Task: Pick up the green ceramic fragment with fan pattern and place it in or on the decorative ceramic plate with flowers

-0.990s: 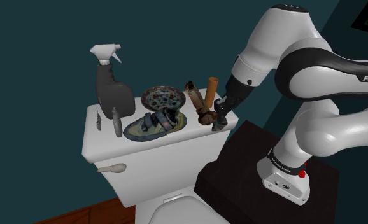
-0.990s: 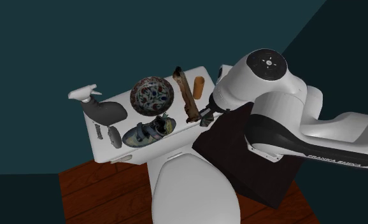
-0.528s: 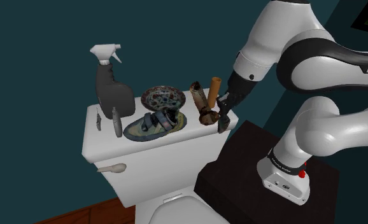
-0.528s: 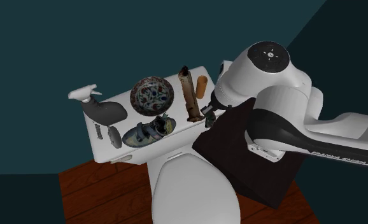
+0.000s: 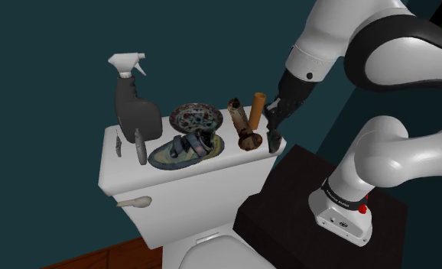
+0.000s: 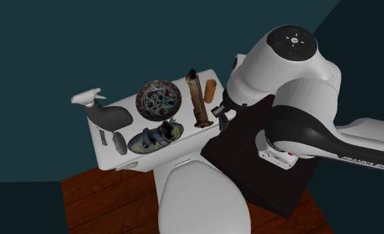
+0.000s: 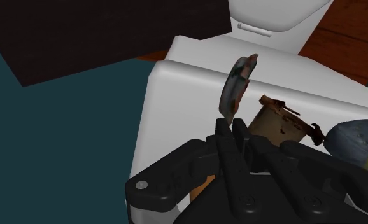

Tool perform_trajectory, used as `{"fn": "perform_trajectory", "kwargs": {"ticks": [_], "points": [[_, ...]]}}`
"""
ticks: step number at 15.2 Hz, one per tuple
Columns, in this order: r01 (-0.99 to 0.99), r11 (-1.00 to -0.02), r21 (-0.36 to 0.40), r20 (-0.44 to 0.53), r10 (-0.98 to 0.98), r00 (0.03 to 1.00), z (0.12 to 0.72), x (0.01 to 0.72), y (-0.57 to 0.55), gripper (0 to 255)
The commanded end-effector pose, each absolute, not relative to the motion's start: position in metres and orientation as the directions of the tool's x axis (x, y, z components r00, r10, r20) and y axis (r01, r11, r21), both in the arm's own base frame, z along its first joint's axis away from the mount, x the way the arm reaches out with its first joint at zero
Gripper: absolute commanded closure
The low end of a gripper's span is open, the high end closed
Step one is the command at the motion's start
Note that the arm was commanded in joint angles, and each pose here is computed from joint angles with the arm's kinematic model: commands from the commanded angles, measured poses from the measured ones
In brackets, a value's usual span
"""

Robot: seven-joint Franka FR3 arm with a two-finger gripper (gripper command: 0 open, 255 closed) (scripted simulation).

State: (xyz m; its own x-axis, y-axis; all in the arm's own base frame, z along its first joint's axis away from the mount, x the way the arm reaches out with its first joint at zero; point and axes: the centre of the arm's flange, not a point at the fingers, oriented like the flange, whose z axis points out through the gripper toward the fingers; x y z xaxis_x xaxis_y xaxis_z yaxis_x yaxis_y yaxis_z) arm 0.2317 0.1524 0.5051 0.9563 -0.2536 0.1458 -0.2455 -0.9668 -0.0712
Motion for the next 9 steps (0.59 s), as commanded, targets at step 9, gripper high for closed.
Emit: {"fn": "perform_trajectory", "kwargs": {"ticks": [9], "points": [[-0.246,-0.967,-0.071,0.146,-0.254,0.956,0.543,0.269,0.168,255]]}}
